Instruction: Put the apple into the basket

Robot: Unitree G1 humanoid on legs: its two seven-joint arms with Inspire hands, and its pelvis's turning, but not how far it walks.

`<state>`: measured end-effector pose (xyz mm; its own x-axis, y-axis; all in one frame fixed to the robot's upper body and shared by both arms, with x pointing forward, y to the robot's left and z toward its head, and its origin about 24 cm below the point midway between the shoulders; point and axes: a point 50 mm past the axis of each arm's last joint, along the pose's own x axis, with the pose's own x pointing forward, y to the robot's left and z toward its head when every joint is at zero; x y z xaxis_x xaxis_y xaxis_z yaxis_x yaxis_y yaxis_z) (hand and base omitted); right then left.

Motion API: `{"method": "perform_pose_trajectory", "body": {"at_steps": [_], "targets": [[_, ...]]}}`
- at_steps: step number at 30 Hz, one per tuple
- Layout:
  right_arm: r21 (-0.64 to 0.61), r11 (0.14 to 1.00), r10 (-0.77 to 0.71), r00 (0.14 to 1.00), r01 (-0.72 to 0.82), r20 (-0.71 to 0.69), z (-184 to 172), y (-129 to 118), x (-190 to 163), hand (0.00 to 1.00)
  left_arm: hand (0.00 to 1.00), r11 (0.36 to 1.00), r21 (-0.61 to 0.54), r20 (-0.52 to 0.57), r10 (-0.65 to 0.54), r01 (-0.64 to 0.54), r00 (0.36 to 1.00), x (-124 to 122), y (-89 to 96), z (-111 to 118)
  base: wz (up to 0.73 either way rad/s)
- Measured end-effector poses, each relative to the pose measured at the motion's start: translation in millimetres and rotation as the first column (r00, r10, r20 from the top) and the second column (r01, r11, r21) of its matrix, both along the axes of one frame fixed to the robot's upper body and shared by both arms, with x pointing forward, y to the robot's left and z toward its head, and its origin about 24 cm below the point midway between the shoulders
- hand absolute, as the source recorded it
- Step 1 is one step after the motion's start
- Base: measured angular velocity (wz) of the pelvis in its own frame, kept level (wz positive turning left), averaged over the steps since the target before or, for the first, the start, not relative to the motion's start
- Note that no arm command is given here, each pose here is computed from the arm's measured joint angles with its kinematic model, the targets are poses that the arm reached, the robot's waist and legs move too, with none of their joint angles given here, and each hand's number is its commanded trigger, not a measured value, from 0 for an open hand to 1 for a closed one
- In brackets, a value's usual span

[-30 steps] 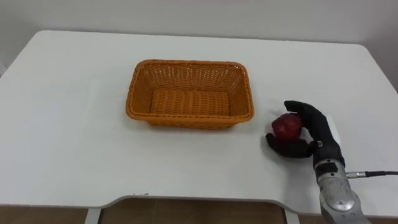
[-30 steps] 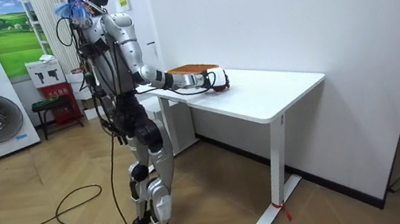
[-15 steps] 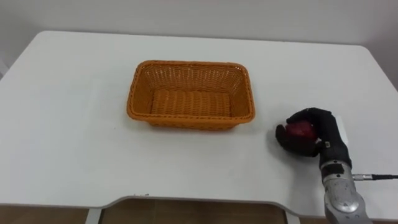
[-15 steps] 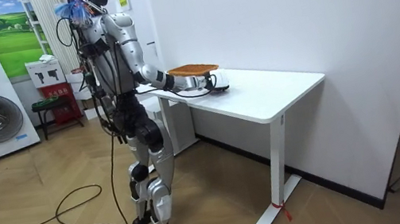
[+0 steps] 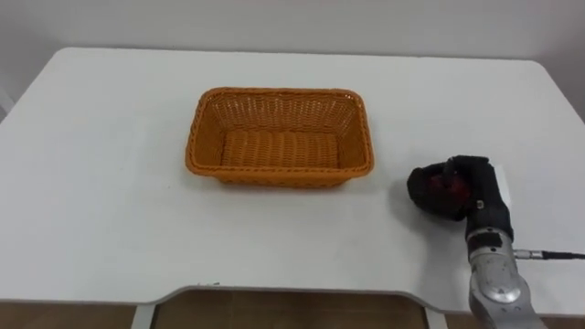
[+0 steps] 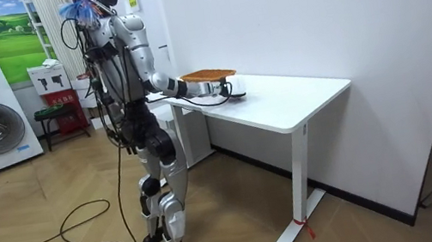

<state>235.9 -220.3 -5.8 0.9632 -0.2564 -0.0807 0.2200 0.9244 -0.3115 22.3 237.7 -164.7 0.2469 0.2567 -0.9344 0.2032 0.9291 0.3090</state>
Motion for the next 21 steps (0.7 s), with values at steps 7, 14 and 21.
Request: {"method": "perform_pose_trajectory", "body": {"at_steps": [7,14,21], "targets": [[-0.024,0.996,0.092,0.962,-0.088,0.256,63,17,11,1.0,0.0,1.0,-0.011,0.007,-0.004,0.004,1.0,2,-0.5,0,0.0],[-0.053,0.98,0.2,0.903,-0.194,0.381,96,38,18,1.0,0.0,1.0,-0.002,0.018,-0.013,0.013,1.0,5,2.1,1,0.01],[-0.075,0.935,0.35,0.862,-0.347,0.366,99,66,24,0.0,0.0,0.999,-0.008,0.027,-0.04,0.041,0.999,11,1.5,1,0.02]]}}
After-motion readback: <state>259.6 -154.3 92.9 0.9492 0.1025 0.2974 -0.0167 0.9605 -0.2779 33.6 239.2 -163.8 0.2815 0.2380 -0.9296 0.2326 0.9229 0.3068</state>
